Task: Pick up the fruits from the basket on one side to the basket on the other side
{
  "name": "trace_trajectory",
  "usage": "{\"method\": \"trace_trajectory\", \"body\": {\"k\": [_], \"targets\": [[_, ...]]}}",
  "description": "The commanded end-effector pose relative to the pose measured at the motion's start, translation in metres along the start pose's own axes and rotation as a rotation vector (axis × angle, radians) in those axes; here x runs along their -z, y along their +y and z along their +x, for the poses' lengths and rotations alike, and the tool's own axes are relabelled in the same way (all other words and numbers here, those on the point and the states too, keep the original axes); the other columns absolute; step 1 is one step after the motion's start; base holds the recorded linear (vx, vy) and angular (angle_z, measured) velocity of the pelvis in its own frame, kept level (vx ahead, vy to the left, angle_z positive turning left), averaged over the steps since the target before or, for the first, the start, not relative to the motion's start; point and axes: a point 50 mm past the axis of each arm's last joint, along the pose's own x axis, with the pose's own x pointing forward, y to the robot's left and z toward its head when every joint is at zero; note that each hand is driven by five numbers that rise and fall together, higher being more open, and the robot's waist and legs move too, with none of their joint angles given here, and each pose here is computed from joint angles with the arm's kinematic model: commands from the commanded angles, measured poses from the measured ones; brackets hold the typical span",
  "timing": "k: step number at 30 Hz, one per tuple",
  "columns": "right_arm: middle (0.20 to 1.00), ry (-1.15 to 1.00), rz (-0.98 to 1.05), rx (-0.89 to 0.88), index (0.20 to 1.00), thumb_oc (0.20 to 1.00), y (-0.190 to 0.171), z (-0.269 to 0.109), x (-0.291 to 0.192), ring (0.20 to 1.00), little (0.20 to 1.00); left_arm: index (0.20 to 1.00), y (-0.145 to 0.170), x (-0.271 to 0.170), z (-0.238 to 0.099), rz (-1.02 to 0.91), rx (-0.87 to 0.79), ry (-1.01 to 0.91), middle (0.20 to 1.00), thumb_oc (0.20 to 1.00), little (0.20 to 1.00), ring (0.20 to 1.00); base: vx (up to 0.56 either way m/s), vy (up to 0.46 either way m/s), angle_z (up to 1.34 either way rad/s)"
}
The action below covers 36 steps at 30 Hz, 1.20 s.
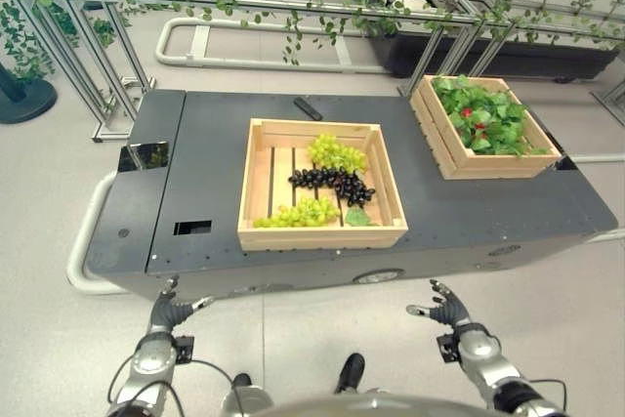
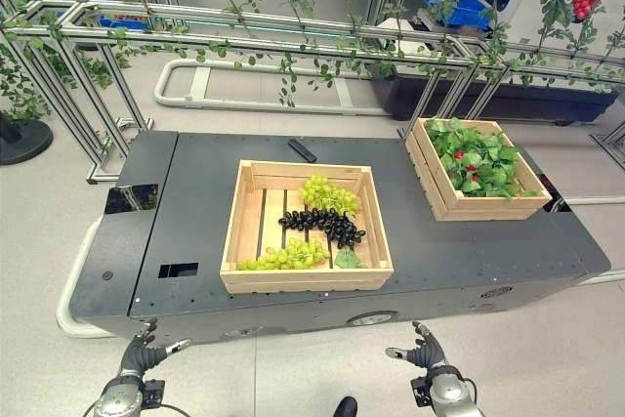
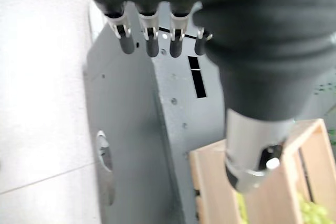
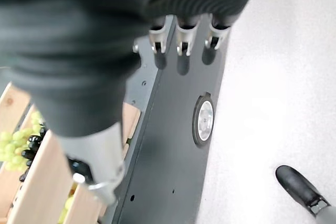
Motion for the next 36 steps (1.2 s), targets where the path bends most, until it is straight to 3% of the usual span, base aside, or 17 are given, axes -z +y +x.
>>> {"method": "trace_trajectory", "body": {"k": [1, 6, 16, 21, 32, 36], "targets": [[1.000, -0.126, 0.012, 0.050, 1.000, 1.000, -0.020, 0.006, -0.028, 1.000, 1.000, 1.000, 0.004, -0.016, 0.006, -0.019, -0.028, -0.081, 1.000, 1.000, 1.000, 1.000, 0.00, 0.000, 0.00], [1.000, -0.206, 0.011, 0.063, 1.000, 1.000, -0.029, 0.004, -0.045, 1.000, 1.000, 1.000, 0.007, -0.015, 0.005, -0.007, -0.032, -0.080, 1.000, 1.000, 1.000, 1.000, 0.00, 0.003, -0.01], [1.000, -0.510, 0.000, 0.161, 1.000, 1.000, -0.093, -0.021, -0.107, 1.000, 1.000, 1.000, 0.044, -0.067, -0.001, -0.030, -0.091, -0.340, 1.000, 1.000, 1.000, 1.000, 0.00, -0.003, 0.00], [1.000, -0.679, -0.224, 0.176, 1.000, 1.000, -0.133, -0.045, -0.162, 1.000, 1.000, 1.000, 0.061, -0.078, -0.006, 0.015, -0.109, -0.390, 1.000, 1.000, 1.000, 1.000, -0.01, -0.017, -0.01], [1.000, -0.823, -0.396, 0.072, 1.000, 1.000, -0.135, -0.059, -0.234, 1.000, 1.000, 1.000, 0.063, -0.089, -0.007, 0.048, -0.074, -0.438, 1.000, 1.000, 1.000, 1.000, -0.03, -0.025, -0.03], [1.000, -0.859, -0.549, 0.071, 1.000, 1.000, -0.127, -0.059, -0.271, 1.000, 1.000, 1.000, 0.064, -0.121, -0.007, 0.019, -0.075, -0.555, 1.000, 1.000, 1.000, 1.000, -0.10, -0.019, 0.02]]}}
